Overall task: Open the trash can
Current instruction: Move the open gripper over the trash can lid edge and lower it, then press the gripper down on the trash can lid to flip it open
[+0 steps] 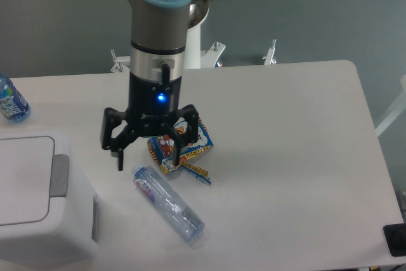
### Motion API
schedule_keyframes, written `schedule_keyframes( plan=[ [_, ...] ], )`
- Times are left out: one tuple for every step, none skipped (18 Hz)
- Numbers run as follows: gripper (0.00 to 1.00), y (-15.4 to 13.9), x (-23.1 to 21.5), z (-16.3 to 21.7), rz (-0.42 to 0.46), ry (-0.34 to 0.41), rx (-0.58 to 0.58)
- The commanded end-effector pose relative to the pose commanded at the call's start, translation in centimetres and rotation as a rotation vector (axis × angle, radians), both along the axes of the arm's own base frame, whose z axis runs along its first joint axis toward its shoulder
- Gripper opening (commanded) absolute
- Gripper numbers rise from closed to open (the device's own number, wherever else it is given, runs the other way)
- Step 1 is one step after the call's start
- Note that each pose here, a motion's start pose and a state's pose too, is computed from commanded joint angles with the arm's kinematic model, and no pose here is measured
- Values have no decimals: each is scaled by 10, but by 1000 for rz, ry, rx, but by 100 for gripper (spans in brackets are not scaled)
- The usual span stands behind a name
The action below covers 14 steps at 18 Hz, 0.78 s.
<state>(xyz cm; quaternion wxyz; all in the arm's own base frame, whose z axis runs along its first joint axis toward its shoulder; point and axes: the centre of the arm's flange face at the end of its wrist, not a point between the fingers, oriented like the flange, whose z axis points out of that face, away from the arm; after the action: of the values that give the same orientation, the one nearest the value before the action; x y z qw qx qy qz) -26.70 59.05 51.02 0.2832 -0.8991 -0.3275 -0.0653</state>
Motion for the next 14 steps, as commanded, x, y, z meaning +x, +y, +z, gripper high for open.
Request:
schedule_keyframes(
  plan=[
    [100,3,5,-2,-8,-2,-1],
    [100,5,7,-4,-13,-1,0],
    [100,8,10,-4,-17,1,4],
    [100,12,14,-9,-27,-3,-1],
    [100,15,20,-12,-37,-5,-5],
    [100,17,21,-13,-40,-6,-6],
    [100,18,24,-14,-45,-6,-6],
    [100,19,25,-14,-47,-6,-6],
    [100,19,26,-14,-49,-6,-7],
    [100,20,26,-15,-51,-6,-7],
    [100,22,31,-16,-59,-7,-8],
    [100,23,32,-17,-60,-8,-10],
    [100,23,32,-17,-62,-8,-10],
    [100,23,33,-18,-62,-9,-11]
  ],
)
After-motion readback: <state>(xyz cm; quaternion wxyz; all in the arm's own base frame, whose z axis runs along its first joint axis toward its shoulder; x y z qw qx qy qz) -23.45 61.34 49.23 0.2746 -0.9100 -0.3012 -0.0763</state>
